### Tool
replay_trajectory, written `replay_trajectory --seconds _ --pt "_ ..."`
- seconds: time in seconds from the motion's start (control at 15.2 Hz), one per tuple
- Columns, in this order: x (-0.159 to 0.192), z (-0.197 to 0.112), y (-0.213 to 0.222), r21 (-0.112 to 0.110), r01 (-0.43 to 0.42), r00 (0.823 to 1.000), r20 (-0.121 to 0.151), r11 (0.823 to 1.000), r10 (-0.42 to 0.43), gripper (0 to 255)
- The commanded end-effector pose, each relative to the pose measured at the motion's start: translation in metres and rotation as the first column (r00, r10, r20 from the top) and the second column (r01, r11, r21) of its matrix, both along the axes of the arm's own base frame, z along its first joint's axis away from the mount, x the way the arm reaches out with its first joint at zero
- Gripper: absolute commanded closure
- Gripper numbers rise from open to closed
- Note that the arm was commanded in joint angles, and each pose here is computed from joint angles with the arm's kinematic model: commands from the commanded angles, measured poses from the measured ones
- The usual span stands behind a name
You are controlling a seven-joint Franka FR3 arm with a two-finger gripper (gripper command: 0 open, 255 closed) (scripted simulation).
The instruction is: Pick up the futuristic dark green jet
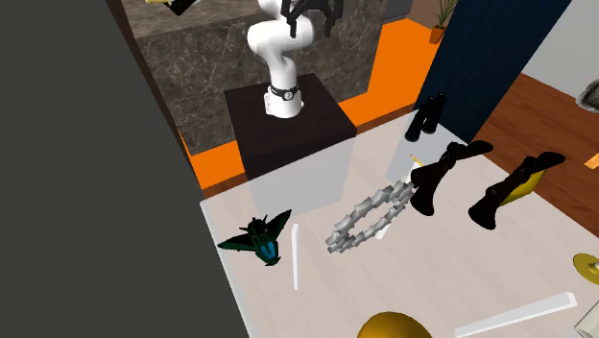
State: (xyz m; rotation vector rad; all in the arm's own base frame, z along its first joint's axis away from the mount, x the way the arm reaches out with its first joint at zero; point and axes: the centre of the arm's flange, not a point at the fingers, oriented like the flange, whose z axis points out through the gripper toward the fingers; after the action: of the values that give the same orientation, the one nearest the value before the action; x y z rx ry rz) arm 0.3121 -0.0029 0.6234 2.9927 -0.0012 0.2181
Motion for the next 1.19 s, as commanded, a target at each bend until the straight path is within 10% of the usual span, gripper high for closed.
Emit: replay_trajectory --seconds 0.0,1.12 --pt "0.0 0.0 0.0 0.0 0.0 1.0 0.0 1.0 0.0 0" --pt "0.12 -0.153 -0.13 0.053 -0.063 0.994 -0.083 0.997 0.067 0"
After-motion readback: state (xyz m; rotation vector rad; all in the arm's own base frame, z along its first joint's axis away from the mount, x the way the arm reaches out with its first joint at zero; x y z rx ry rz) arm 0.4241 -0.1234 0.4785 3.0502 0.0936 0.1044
